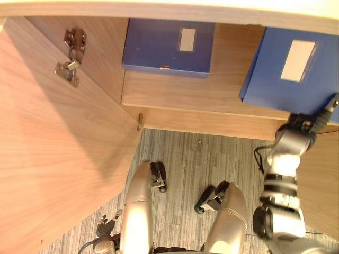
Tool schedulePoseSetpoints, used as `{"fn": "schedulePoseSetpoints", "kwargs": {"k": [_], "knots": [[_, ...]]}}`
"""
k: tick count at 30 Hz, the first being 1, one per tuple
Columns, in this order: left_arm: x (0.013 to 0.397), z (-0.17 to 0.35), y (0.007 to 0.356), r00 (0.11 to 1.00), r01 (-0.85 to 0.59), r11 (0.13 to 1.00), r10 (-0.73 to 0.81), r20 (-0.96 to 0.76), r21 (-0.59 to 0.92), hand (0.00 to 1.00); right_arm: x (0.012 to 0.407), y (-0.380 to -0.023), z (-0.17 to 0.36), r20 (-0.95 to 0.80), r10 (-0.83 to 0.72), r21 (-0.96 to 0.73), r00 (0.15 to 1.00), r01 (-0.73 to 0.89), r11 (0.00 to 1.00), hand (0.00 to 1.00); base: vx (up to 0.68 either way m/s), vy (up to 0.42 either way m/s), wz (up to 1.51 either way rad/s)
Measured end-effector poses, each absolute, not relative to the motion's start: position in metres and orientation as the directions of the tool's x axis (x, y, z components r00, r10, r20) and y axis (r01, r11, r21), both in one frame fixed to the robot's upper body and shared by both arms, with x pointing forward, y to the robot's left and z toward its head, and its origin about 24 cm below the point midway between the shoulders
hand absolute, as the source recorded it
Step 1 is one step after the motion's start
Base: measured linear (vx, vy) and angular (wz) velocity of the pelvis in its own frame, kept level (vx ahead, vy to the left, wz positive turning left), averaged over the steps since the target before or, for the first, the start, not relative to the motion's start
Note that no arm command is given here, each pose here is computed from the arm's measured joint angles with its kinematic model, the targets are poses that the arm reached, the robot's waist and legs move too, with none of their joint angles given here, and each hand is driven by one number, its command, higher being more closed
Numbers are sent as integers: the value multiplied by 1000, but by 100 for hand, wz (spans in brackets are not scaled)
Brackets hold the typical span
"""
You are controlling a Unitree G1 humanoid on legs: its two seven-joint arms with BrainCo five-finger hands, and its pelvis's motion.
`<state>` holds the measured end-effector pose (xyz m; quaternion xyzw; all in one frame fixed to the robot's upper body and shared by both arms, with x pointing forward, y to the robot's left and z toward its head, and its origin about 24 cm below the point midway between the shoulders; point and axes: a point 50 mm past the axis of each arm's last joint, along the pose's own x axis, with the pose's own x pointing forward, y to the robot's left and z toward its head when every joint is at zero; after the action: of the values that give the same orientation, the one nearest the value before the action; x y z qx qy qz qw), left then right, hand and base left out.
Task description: Walk over to the cabinet, pick up the folder, carry it to the office cabinet, place the folder inside the office cabinet, then close the office cabinet door
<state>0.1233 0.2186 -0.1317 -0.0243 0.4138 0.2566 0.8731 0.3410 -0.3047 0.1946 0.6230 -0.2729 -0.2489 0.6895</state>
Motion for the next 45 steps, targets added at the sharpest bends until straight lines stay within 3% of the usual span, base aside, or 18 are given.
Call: {"fn": "schedulePoseSetpoints", "kwargs": {"k": [9,16,25,41,42,45], "knots": [[122,-134,213,520,-479,865,415,-747,148,0,361,-337,257,16,-669,994,743,57,88,100,11,11,15],[121,-135,211,518,-472,870,407,-752,146,0,367,-337,293,37,-656,974,754,119,192,100,11,-5,4],[121,-135,210,522,-461,875,401,-753,146,0,374,-329,299,21,-639,938,769,207,279,100,14,-13,1],[121,-136,210,516,-477,869,401,-757,135,0,375,-323,315,60,-636,942,770,168,292,100,30,-20,0],[121,-136,210,516,-477,869,401,-757,135,0,374,-323,316,63,-637,942,769,164,292,0,40,-22,1],[121,-136,210,517,-477,869,401,-757,135,0,373,-323,319,72,-641,946,764,151,286,0,40,-24,1]]}}
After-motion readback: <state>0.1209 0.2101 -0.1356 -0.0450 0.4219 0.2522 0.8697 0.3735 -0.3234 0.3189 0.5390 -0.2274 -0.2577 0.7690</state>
